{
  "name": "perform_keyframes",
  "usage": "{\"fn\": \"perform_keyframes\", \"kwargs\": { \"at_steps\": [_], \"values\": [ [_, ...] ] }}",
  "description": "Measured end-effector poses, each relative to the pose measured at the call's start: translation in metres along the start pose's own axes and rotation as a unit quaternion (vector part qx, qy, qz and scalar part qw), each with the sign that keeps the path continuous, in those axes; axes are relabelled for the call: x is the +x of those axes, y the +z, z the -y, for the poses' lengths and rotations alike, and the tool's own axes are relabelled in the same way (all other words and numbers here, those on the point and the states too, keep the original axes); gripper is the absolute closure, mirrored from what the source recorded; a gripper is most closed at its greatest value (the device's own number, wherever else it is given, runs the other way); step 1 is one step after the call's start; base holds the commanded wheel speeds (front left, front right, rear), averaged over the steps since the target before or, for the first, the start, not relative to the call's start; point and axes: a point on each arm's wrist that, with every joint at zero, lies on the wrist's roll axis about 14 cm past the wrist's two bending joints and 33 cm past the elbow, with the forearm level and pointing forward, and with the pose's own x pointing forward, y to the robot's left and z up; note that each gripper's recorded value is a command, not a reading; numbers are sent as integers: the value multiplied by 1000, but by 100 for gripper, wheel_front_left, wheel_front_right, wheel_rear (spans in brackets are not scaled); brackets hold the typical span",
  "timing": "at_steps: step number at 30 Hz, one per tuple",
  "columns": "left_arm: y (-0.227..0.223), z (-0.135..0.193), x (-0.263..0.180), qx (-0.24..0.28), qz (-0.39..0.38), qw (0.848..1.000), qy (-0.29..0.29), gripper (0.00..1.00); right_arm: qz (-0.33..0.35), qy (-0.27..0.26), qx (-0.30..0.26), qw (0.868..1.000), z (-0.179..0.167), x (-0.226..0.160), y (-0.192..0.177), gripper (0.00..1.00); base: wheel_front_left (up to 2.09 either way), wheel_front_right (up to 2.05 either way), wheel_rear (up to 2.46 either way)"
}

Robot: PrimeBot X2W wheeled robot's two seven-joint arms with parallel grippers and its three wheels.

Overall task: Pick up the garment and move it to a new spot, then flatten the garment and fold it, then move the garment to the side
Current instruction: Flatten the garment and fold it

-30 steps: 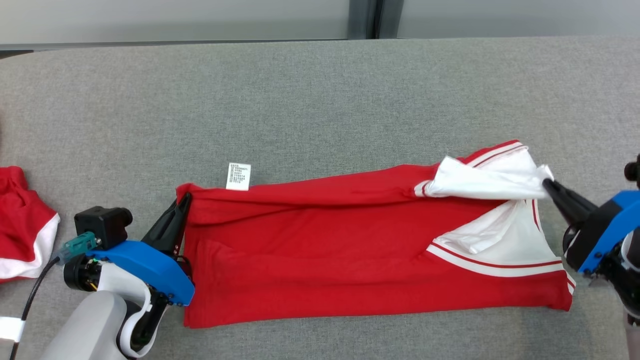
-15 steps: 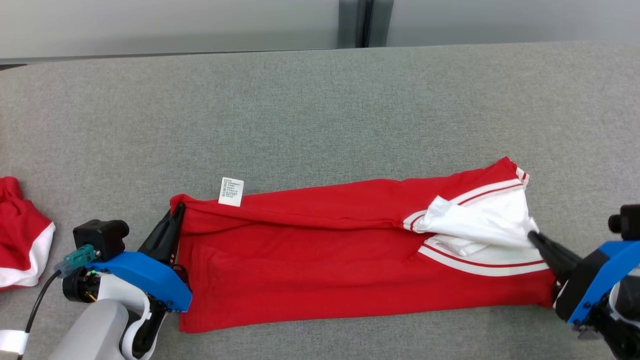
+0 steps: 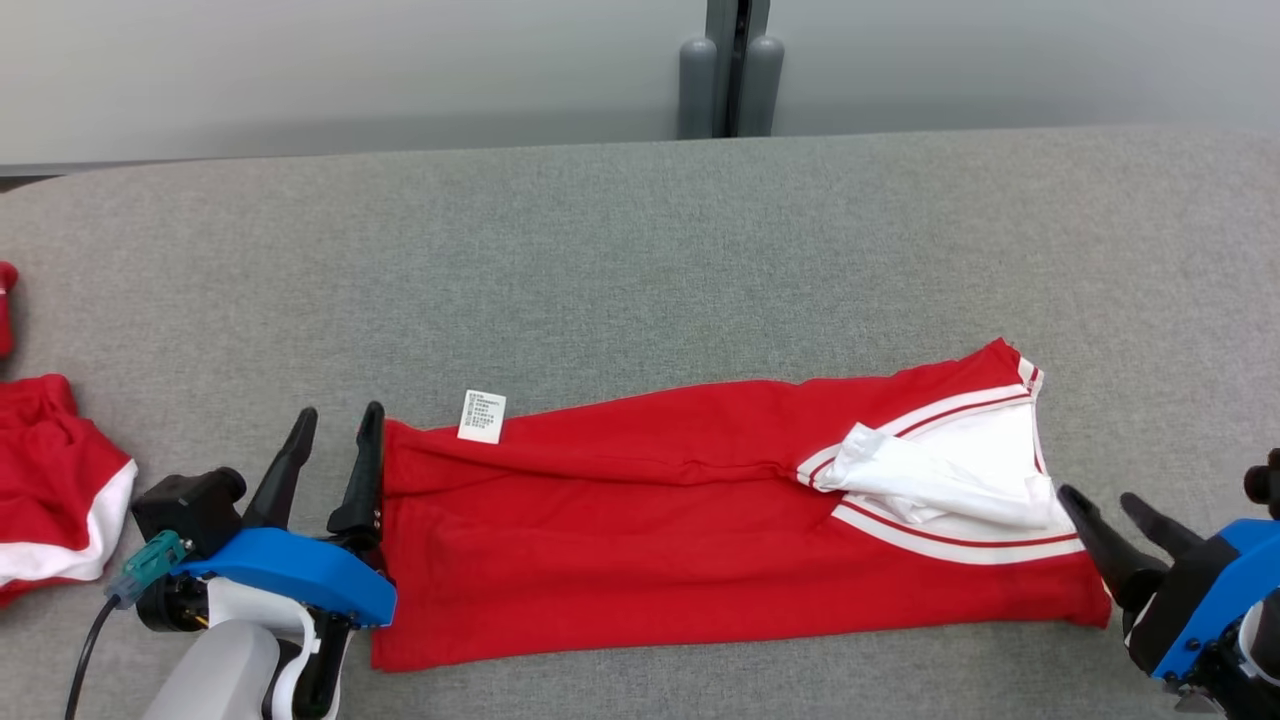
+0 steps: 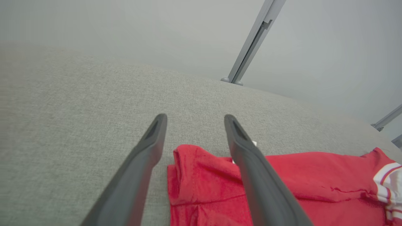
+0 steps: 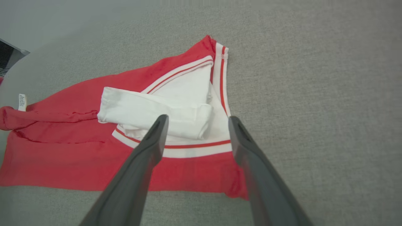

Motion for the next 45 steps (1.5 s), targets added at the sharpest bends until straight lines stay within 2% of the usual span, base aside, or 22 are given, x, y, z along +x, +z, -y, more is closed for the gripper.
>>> {"fn": "perform_keyframes", "kwargs": {
  "at_steps": [11,16,22,31,32,33,34,35,39,45],
  "values": [
    [38,6,-8,43,67,997,15,0,51,-23,0,998,-1,9,25,0,0,0,0],
    [43,5,-9,68,75,995,19,0,17,-31,6,999,-2,30,15,0,0,0,0],
    [43,-4,-12,74,74,994,31,0,-37,-61,-2,997,8,53,-3,0,0,0,0],
    [41,-12,-17,88,68,993,40,0,-112,-70,-20,991,4,76,-29,0,0,0,0],
    [41,-12,-17,89,69,993,41,0,-119,-68,-21,990,3,76,-32,4,0,0,0],
    [42,-12,-17,90,70,993,41,0,-122,-68,-22,990,3,77,-33,25,0,0,0],
    [44,-12,-16,91,71,992,41,0,-123,-66,-25,990,1,77,-33,73,0,0,0],
    [45,-12,-16,91,72,992,41,0,-123,-63,-26,990,0,77,-33,100,0,0,0],
    [48,-13,-17,97,75,992,41,0,-107,-53,-28,992,-6,75,-28,100,0,0,0],
    [45,-10,-21,98,73,991,44,0,-62,-85,-36,994,26,53,-3,100,0,0,0]
  ]
}}
